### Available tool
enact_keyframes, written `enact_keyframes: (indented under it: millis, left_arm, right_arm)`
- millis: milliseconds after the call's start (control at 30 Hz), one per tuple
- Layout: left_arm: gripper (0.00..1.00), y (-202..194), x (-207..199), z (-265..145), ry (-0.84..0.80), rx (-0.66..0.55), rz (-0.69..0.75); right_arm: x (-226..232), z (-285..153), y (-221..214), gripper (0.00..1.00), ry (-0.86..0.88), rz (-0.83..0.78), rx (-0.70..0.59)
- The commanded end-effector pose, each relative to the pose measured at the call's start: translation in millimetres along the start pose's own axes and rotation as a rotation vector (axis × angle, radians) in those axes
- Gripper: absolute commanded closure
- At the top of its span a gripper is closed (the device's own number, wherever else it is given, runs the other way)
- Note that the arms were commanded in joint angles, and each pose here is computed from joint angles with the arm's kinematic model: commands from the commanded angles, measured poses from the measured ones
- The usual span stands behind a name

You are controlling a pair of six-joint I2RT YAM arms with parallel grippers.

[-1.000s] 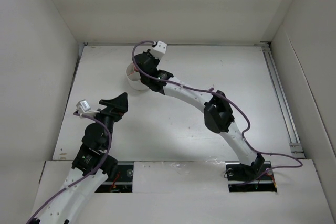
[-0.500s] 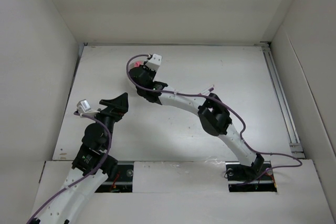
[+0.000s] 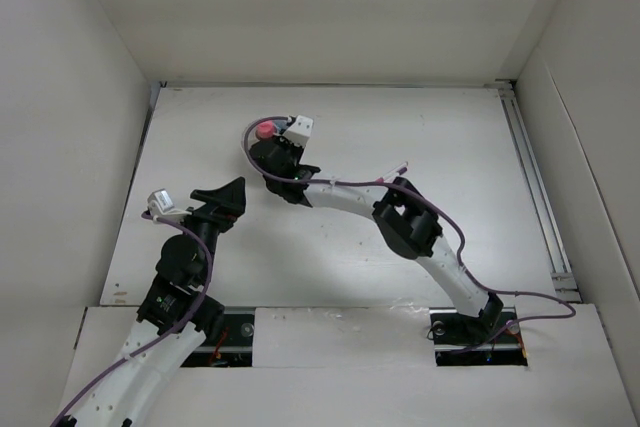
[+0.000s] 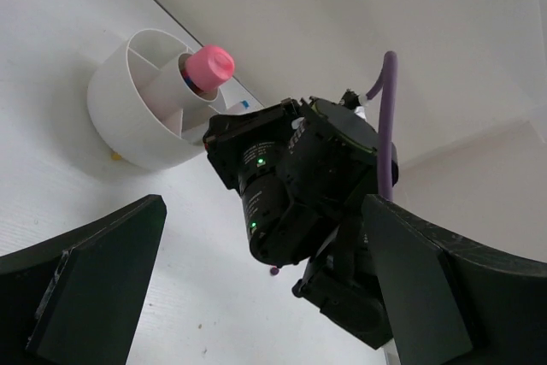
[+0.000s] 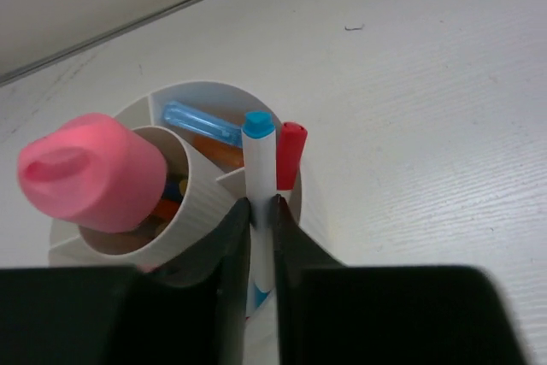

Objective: Sort the stationery into containers
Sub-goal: Place the pen in the storage box, then pick up the pen from the center of the board.

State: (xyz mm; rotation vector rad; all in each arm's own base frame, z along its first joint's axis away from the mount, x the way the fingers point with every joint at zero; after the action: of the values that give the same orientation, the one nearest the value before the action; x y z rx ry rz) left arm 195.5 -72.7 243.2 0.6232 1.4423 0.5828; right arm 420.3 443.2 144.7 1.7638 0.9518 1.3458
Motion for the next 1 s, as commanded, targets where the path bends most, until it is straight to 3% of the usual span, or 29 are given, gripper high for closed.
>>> enact_keyframes:
  millis: [0, 33, 67, 200, 700, 733, 833, 900, 967]
  left_arm:
    - [0.0, 7, -9, 1, -0.037, -0.026, -0.018]
    - [0.0, 6, -10, 0, -0.044, -0.02, -0.018]
    - [0.0, 6, -10, 0, -0.044, -0.02, -0.018]
    - [0.0, 2, -9, 2, -0.047, -0.008, -0.014]
    - [0.0, 1, -13, 3, -0.065, 0.0, -0.017]
    - [0.0, 1, -13, 3, -0.065, 0.0, -0.017]
    - [0.0, 1, -12, 3, -0.065, 0.0, -0.008]
    - [0.0, -2, -12, 3, -0.068, 0.014, 0.006]
    - [0.0, -1, -18, 3, -0.092, 0.025, 0.002]
  right_arm:
    - [9, -12, 34, 0.77, 0.008, 0.072, -0.04]
    - [7, -13, 35, 0.68, 0.006, 0.08, -0.038]
    - [9, -16, 41, 0.52, 0.015, 0.097, -0.034]
    - [14, -25, 60, 0.35, 0.044, 0.122, -0.024]
    - [-2, -43, 103, 0.3, 0.052, 0.179, 0.045]
    - [-18, -40, 96, 0.31, 0.024, 0.156, 0.066]
    - [-53, -34, 107, 0.6, -0.028, 0.203, 0.139]
    - [-91, -35, 109, 0.96, -0.105, 0.244, 0.186]
    - [-153, -30, 113, 1.0, -0.234, 0.235, 0.223]
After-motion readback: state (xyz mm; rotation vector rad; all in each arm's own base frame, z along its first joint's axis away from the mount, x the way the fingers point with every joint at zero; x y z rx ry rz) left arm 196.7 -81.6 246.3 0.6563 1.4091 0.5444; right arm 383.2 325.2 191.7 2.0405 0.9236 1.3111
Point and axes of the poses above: each gripper's point midway between its finger pads, its own z axis out along the fingers, its own x axis along the line the jaws close on, y = z × x, the point moved 4 cm from there along -z, back along the fingers, and after that the axes turned 8 degrees about z, right-handed, at the moved point
